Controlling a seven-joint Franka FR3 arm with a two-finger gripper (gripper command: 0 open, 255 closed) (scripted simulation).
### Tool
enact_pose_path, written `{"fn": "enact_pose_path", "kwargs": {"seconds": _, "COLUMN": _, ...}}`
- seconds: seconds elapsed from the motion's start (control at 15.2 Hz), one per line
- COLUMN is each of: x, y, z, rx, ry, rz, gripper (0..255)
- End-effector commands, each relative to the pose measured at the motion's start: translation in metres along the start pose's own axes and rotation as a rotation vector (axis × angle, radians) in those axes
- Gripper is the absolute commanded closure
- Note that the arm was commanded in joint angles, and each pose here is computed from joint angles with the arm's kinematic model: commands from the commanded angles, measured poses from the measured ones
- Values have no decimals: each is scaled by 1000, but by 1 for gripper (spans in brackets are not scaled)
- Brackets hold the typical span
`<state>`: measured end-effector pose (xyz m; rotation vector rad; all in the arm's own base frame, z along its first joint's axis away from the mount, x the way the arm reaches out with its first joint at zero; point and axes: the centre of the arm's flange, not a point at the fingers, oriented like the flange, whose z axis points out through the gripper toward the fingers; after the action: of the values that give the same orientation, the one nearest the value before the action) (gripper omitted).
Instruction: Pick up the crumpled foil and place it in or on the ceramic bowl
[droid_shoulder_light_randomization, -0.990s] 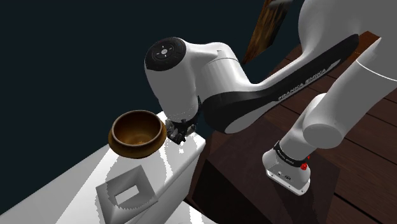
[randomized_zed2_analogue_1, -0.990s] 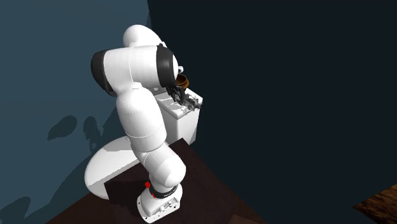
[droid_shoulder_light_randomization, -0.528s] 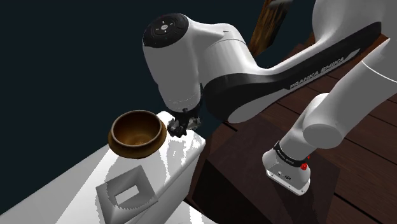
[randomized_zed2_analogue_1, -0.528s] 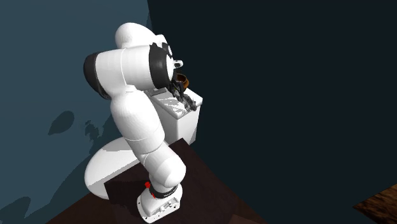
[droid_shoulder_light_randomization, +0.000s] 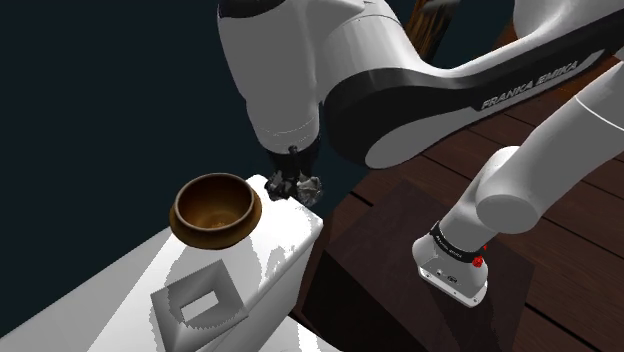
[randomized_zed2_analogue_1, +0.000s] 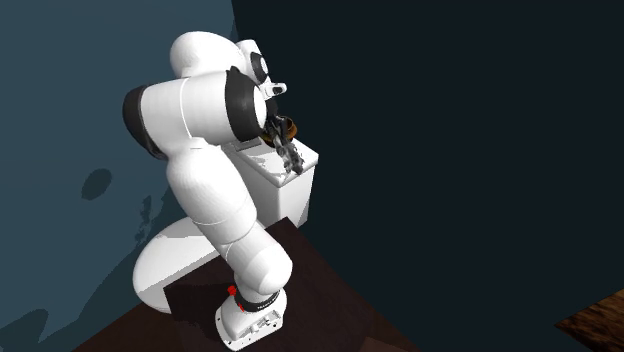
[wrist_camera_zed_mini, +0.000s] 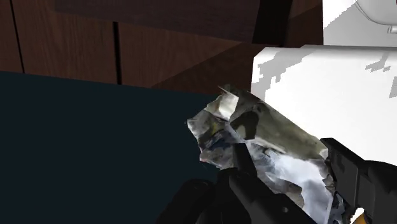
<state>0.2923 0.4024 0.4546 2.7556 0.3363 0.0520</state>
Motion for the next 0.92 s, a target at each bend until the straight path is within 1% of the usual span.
{"fn": "enact_pose_path", "kwargs": {"seconds": 0.0, "x": -1, "y": 4, "z": -10, "rx": 1, "ry": 1, "rz": 0, "gripper": 255}}
{"fn": "enact_pose_path", "kwargs": {"seconds": 0.86, "x": -1, "y": 29, "z": -74, "rx": 1, "ry": 1, "rz": 0, "gripper": 255}}
